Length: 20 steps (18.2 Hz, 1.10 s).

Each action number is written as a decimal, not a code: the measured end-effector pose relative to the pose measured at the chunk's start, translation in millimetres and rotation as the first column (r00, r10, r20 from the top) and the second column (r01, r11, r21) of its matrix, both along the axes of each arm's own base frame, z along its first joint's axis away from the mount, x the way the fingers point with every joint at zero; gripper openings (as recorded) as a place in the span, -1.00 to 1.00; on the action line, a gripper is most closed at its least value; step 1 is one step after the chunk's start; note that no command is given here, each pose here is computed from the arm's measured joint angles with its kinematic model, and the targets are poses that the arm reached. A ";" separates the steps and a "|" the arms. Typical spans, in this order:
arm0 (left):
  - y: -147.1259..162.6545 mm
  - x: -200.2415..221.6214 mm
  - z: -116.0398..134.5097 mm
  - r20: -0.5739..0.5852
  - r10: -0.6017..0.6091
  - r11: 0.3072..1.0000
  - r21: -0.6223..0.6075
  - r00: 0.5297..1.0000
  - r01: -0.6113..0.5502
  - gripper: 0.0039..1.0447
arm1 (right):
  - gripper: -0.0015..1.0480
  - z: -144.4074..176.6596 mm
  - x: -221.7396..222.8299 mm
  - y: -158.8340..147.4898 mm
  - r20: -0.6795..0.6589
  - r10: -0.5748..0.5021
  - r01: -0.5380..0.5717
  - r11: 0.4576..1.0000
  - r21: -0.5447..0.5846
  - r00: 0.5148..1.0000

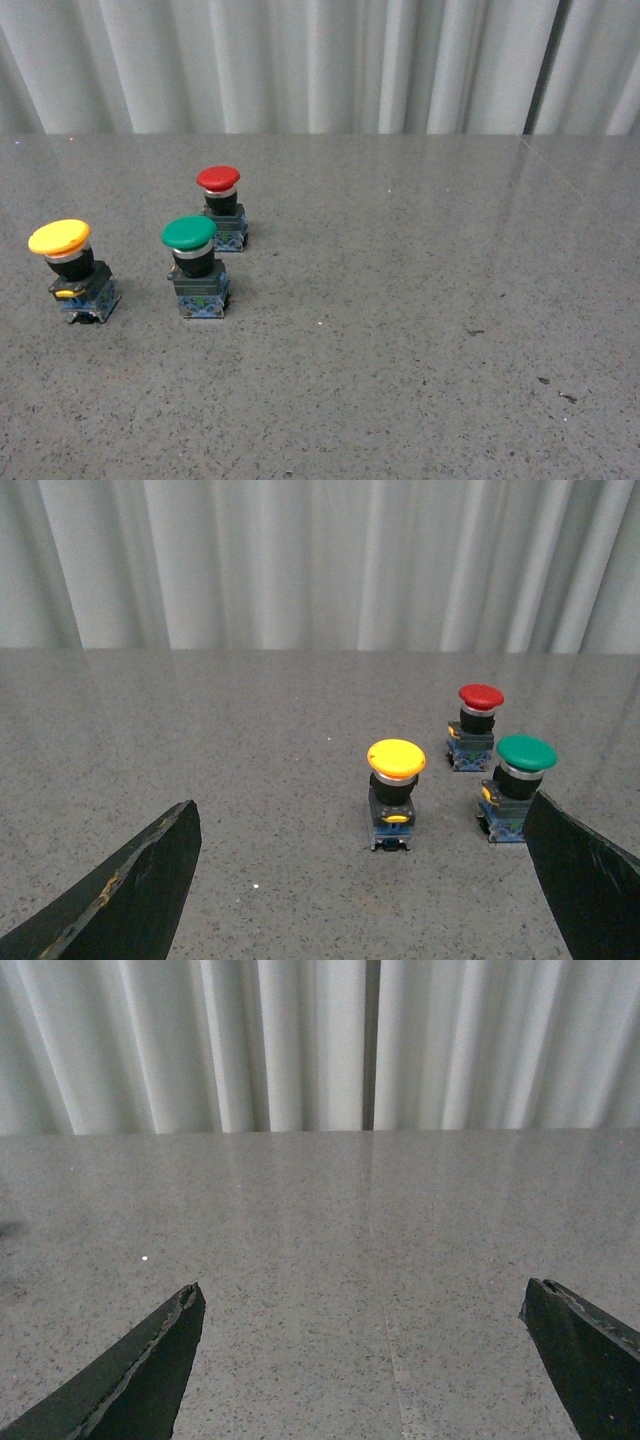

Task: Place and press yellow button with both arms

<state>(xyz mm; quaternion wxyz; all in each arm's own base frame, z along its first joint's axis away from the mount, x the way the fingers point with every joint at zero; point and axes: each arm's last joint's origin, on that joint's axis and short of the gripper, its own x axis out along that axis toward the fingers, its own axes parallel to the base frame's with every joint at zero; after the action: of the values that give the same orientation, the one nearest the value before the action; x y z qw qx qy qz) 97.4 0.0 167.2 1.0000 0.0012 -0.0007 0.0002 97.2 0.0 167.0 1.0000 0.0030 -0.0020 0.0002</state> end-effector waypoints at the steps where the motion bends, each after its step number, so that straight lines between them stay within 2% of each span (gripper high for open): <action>1: 0.0 0.0 0.0 0.000 0.000 1.000 0.000 1.000 0.000 0.88 | 0.87 0.0 0.0 0.0 0.000 0.000 0.000 1.000 0.000 1.000; 14: 0.0 0.0 -0.1 -0.001 0.001 1.000 0.000 1.000 -0.001 0.88 | 0.87 0.0 0.0 0.0 0.000 0.000 0.000 1.000 0.000 1.000; 15: -1.2 -0.6 -2.5 -0.124 0.069 0.997 -0.019 0.990 -0.072 0.88 | 0.87 0.0 0.0 0.0 0.000 0.000 0.000 1.000 0.000 1.000; 16: -4.9 1.0 0.9 -0.267 0.164 0.985 0.002 0.950 -0.170 0.88 | 0.87 0.0 0.0 0.0 0.000 -0.001 0.001 1.000 -0.001 1.000; 17: -5.4 3.4 8.6 -0.284 0.232 0.972 0.031 0.930 -0.233 0.88 | 0.87 0.1 0.0 0.0 0.001 0.000 0.000 1.000 0.000 1.000; 18: -0.6 8.4 25.4 -0.217 0.288 0.956 0.008 0.933 -0.293 0.88 | 0.87 -0.1 0.0 -0.1 -0.001 -0.002 0.002 1.000 0.000 1.000; 20: 9.4 26.7 68.0 -0.069 0.300 0.954 -0.004 0.951 -0.301 0.88 | 0.87 0.1 0.0 0.0 0.001 0.000 0.000 1.000 0.000 1.000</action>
<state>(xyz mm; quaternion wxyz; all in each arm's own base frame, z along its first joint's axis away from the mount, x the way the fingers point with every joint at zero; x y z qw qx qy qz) 124.0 9.4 235.2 0.9877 -0.0057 0.0333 0.1525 97.2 0.0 167.1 1.0000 0.0028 -0.0024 0.0002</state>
